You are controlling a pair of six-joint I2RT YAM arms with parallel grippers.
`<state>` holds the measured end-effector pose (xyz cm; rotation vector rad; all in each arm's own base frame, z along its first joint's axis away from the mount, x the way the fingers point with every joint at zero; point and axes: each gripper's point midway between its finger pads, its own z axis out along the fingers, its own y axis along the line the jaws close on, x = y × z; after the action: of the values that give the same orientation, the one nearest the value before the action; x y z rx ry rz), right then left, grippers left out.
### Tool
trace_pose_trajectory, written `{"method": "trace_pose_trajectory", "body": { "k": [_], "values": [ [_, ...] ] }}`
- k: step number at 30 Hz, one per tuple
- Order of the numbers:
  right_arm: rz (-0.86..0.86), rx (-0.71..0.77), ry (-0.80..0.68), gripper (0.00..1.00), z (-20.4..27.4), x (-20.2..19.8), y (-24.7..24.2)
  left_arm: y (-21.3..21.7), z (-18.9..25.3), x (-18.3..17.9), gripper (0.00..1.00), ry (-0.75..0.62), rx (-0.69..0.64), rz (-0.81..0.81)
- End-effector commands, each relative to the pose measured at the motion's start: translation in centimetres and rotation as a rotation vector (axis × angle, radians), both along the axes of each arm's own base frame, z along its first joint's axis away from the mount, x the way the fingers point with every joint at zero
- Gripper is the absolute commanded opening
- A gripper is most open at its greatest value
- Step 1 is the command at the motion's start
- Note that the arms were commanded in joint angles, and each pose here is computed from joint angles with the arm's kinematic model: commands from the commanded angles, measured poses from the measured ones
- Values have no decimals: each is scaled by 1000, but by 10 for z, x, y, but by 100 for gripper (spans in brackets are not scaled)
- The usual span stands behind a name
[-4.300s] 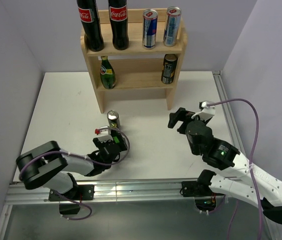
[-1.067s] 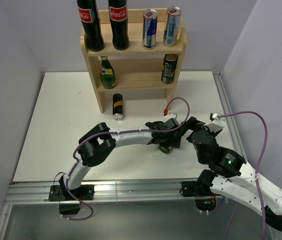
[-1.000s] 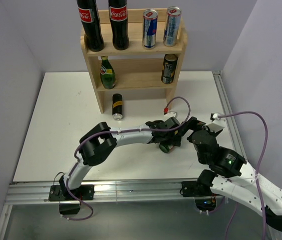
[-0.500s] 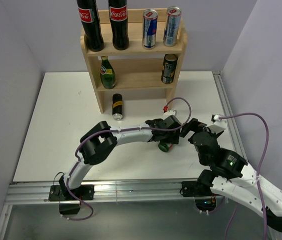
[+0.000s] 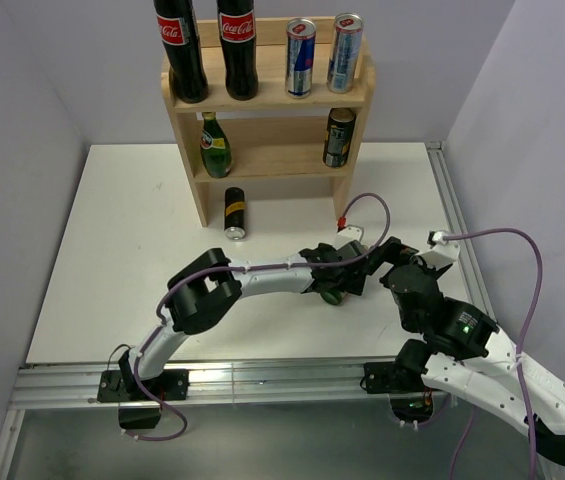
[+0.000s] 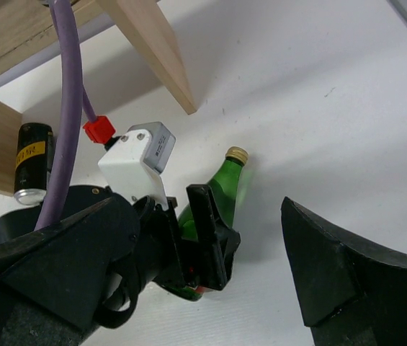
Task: Place and organize the beverage onto the shelf
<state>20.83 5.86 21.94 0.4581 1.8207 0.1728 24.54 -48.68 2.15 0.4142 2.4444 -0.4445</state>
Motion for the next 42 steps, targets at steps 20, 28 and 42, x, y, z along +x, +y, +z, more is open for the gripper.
{"method": "trace_pose_trajectory", "body": {
  "k": [20,28,42],
  "values": [
    [-16,38,-13,100,0,-3,-4,143,-57,-56,0,51,416,80],
    [4,46,-13,100,-3,1,5,167,52,-26,0,-220,195,253],
    [32,37,-3,100,-8,9,19,208,212,26,0,-771,-171,527]
  ]
}}
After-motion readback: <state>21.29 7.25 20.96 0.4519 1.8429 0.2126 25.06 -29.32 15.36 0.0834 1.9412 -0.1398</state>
